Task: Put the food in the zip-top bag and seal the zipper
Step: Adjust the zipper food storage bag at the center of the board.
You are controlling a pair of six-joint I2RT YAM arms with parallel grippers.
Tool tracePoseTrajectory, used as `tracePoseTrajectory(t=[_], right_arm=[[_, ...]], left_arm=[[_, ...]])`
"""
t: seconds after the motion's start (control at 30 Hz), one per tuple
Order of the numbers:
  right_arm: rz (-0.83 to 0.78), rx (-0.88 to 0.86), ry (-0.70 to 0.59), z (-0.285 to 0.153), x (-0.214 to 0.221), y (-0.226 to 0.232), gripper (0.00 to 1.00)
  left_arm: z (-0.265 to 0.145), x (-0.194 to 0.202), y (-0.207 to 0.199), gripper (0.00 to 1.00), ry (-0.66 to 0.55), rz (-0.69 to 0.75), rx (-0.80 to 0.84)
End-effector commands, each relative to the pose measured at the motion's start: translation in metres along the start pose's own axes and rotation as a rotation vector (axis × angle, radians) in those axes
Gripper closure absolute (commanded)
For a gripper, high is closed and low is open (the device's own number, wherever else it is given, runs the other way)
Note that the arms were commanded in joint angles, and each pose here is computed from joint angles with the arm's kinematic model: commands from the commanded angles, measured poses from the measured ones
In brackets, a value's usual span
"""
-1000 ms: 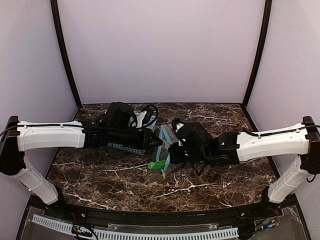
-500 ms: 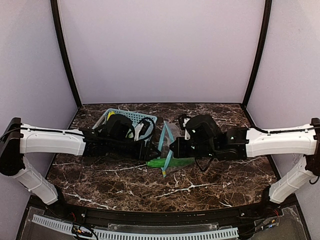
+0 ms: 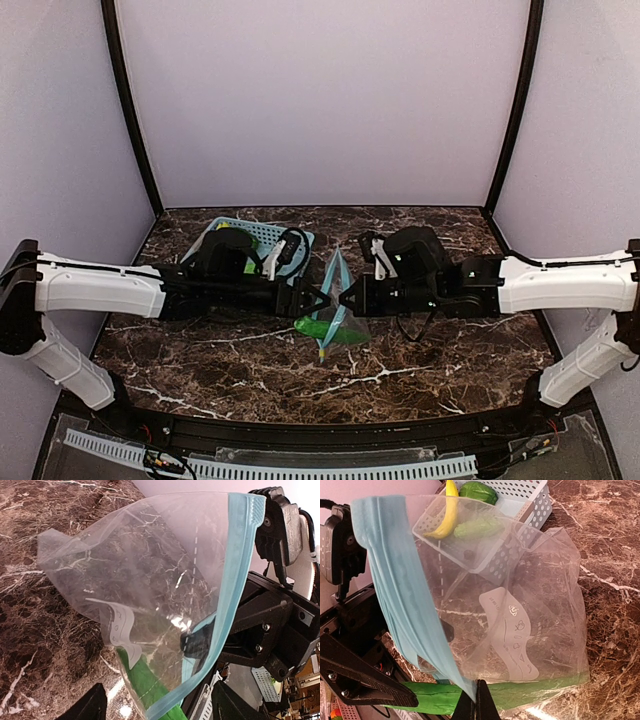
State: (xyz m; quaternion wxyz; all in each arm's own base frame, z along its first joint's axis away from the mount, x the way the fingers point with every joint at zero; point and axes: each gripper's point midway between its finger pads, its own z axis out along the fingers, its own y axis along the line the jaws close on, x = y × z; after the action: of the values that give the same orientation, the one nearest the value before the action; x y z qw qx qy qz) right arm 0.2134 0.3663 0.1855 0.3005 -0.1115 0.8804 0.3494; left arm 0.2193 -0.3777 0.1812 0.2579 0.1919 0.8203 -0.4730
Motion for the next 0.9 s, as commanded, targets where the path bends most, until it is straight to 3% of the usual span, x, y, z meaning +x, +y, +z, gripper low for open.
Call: tracePoseTrajectory(t=[0.0, 0.1, 0.23, 0.37, 0.53, 0.87], right_arm=[[0.012, -0.080, 0.000, -0.004, -0.006, 0.013, 1.00], [0.024, -0.088, 0.005, -0.005, -0.005, 0.012, 1.00], [0.041, -0.083, 0.002, -0.007, -0.005, 0.007, 1.00], [0.047, -0.035, -0.005, -0.011, -0.005, -0.003, 1.00], [0.070, 0.024, -0.020, -0.018, -0.006, -0.018, 1.00], [0.154, 0.170, -0.053, -0.034, -0.010, -0.054, 1.00]], left_arm=[[0.004, -0.011, -0.019, 0.34, -0.007, 0.037, 0.087], [0.009, -0.010, -0.015, 0.49, 0.009, 0.029, 0.069], [0.010, -0.010, -0.011, 0.80, 0.011, 0.020, 0.051], [0.001, -0.010, 0.011, 0.96, 0.001, 0.004, -0.101], [-0.018, -0.004, 0.039, 0.99, 0.019, -0.031, -0.288], [-0.017, 0.005, 0.031, 0.99, 0.098, -0.083, -0.273]])
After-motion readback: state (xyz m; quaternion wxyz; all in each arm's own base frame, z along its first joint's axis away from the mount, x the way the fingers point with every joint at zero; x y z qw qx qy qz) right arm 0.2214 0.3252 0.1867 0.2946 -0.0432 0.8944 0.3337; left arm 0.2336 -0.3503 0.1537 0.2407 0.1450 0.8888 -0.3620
